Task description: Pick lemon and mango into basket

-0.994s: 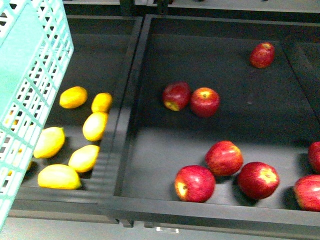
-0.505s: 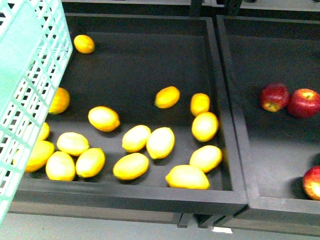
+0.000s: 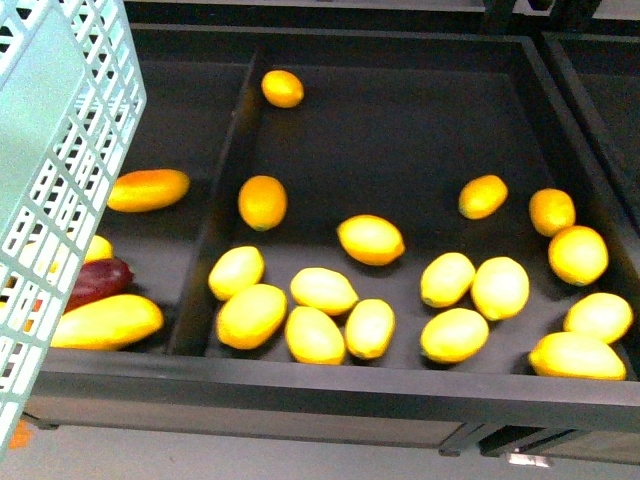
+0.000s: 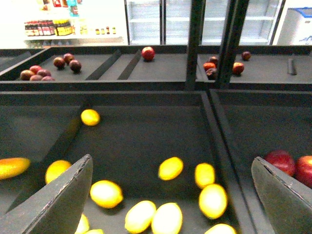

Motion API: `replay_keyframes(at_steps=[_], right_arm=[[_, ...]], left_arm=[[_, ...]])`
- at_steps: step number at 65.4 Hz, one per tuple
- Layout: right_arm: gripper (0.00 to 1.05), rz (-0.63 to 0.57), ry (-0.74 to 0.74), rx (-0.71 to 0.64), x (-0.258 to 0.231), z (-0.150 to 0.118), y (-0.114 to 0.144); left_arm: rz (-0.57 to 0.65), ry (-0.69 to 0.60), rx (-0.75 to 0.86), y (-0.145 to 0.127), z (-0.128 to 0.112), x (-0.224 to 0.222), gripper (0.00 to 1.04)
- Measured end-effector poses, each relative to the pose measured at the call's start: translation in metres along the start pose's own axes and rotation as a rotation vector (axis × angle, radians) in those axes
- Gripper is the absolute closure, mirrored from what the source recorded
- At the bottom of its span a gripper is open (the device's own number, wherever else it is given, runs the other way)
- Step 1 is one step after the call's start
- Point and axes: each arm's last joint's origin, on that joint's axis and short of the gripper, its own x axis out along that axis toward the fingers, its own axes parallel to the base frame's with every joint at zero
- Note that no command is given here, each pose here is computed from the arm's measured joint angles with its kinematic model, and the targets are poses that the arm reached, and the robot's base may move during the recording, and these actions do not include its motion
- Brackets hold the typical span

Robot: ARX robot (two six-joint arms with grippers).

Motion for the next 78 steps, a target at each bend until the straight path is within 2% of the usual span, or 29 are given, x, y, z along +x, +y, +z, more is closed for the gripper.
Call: replay_keyframes(at_steps=[20,23,28,34,39,46,59,71,78], right_arm=[[0.09,0.006,0.000,0.000,0.000,0.000,0.000],[0.09,0.008,0.000,0.000,0.000,0.000,0.000],[0.09,0.007,0.000,0.000,0.000,0.000,0.000],[0.09,0.005,0.000,0.000,0.000,0.000,0.000],[0.09,0.004,0.000,0.000,0.000,0.000,0.000],[0.09,0.003,0.000,0.000,0.000,0.000,0.000],[0.09,0.003,0.000,0.000,0.000,0.000,0.000],[0.09,0.003,0.000,0.000,0.000,0.000,0.000],[0.09,0.003,0.000,0.000,0.000,0.000,0.000]], left_arm=[[0.005,-0.007,0.005,0.000,0.001,0.001,1.00],[0.065,0.009,0.061,0.002,0.001,0.002,1.00],[0.187,0.072,0.283,-0.001,0.000,-0.001,1.00],[0.187,0.153,0.523,-0.003,-0.006,0.001,1.00],[0.193,0.182,0.614,-0.003,-0.010,0.006,1.00],[0.184,0.187,0.663,-0.005,-0.017,0.018,1.00],[0.083,0.354,0.683,-0.018,-0.054,0.049,1.00],[0.020,0.554,0.697,-0.025,-0.106,0.075,1.00],[-0.022,0.646,0.692,-0.030,-0.127,0.075,1.00]])
